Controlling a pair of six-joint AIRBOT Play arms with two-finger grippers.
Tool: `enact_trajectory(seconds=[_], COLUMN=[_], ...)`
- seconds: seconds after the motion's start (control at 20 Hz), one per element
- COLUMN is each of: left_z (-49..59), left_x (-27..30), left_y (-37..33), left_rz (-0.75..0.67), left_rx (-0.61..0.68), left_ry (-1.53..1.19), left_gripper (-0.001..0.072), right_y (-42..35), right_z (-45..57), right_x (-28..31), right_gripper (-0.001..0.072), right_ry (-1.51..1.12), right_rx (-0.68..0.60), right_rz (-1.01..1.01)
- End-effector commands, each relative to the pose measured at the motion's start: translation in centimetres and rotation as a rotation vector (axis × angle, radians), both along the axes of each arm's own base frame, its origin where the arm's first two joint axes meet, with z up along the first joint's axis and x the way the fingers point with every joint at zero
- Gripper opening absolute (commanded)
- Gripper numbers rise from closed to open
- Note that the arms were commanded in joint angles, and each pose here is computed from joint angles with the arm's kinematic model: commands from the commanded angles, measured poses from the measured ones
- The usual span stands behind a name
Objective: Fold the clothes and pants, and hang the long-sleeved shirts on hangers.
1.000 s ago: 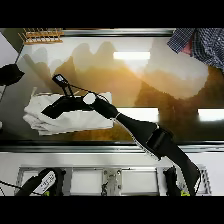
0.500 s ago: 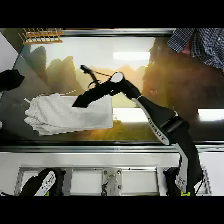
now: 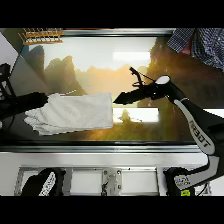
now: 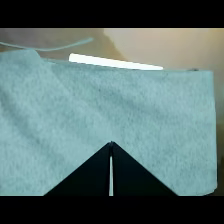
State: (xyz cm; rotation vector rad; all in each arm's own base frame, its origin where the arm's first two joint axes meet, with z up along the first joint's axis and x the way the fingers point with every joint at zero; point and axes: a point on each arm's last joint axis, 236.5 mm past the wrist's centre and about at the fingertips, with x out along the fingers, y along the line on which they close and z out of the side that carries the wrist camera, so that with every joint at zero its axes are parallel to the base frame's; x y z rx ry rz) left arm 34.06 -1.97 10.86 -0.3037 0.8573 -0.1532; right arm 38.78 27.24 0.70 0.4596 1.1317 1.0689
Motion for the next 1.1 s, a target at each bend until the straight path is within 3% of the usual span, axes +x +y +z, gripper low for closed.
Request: enact_trajectory(seconds=[0.0,0.2,0.3,0.5,0.65,1.05], left_z=[-1.0,-0.9,-0.9,-0.7,-0.8,-0.9], left_x=[0.0,0.9,0.9,1.4,1.3,1.1], left_y=[-2.6,-4.0,-4.7,-5.5,-5.5,-5.5], left_rz=[-0.071,-0.122,-0.157,-0.191,-0.192,-0.197], left_rx=[-0.002,-0.006,-0.008,-0.009,-0.009,-0.010], left_ry=[0.007,0.035,0.070,0.094,0.098,0.108], left_gripper=[0.0009,0.0009,0.0009,0.0009,0.0009,0.0009], right_y=[-3.7,-1.5,-1.4,-1.7,-2.4,2.9], right_z=[-3.2,-1.8,-2.1,-3.9,-6.5,-8.6], right_x=[-0.9,-1.4,-1.1,-1.4,-0.8,1.5], right_gripper=[0.0713,0.0714,0.0713,0.0701,0.0575,0.0578], right_ry=[0.064,0.222,0.227,0.159,0.104,0.088], right_rx=[-0.053,0.137,0.151,0.090,-0.041,-0.123], right_rz=[-0.189,-0.247,-0.253,-0.208,-0.225,-0.333])
